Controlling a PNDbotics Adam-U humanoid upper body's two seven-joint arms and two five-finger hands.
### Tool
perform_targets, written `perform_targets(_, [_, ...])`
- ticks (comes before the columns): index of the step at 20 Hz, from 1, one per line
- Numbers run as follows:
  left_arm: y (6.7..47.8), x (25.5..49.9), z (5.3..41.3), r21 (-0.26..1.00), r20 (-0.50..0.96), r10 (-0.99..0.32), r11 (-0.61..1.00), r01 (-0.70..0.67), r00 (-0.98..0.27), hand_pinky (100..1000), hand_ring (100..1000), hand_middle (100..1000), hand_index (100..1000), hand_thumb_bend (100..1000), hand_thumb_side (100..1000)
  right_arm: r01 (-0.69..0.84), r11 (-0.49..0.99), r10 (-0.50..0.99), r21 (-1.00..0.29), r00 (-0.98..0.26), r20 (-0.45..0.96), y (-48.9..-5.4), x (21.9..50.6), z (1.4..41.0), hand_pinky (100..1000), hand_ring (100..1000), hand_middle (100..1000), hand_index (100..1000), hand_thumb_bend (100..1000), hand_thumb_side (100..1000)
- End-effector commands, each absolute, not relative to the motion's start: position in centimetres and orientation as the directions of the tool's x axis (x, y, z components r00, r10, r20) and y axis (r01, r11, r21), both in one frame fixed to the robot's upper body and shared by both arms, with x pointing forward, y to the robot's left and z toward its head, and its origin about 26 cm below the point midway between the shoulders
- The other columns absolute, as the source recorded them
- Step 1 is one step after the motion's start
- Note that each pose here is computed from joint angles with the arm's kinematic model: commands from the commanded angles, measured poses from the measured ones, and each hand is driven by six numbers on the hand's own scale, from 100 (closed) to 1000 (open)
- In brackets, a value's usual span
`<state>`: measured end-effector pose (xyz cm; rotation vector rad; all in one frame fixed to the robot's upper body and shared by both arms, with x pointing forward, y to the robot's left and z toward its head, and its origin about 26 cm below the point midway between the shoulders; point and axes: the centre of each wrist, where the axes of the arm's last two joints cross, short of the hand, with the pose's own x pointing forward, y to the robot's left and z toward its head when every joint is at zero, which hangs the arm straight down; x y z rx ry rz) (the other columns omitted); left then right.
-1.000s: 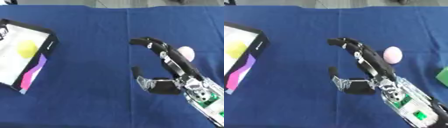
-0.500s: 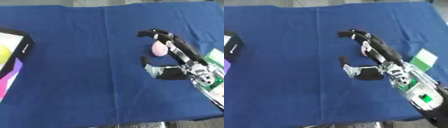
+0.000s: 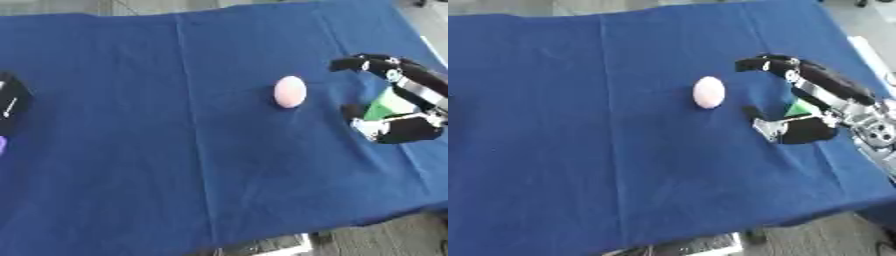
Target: Pick up the objects with one hand, pass them to the other hand, and then place them into the box on the other side of the table.
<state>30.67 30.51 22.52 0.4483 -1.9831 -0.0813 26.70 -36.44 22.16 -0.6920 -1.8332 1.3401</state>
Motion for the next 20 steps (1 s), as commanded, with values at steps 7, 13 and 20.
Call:
perform_targets(7, [31.0, 30.3, 22.9, 0.283, 0.846, -0.392, 0.905, -0.318, -0.363, 788, 724, 771, 907, 179, 944, 0.120, 0.322, 0.862, -0.939, -0.447, 0.238, -38.6, 25.8, 26.8, 919, 912, 836, 950, 129, 448])
perform_targets(13, [31.0, 30.5, 22.7, 0.302, 0.852, -0.400, 0.902, -0.307, -0.337, 787, 722, 763, 901, 170, 946, 0.017, 0.155, 0.948, -0.988, -0.283, 0.144, -38.6, 25.8, 27.1, 920, 910, 829, 947, 249, 507])
perform_targets(20, [30.8, 30.4, 22.8, 0.308, 0.849, -0.405, 0.901, -0.306, -0.338, 788, 718, 749, 896, 163, 944, -0.142, 0.126, 0.971, -0.982, -0.187, 0.152, -38.3, 25.9, 26.3, 926, 892, 800, 929, 335, 100])
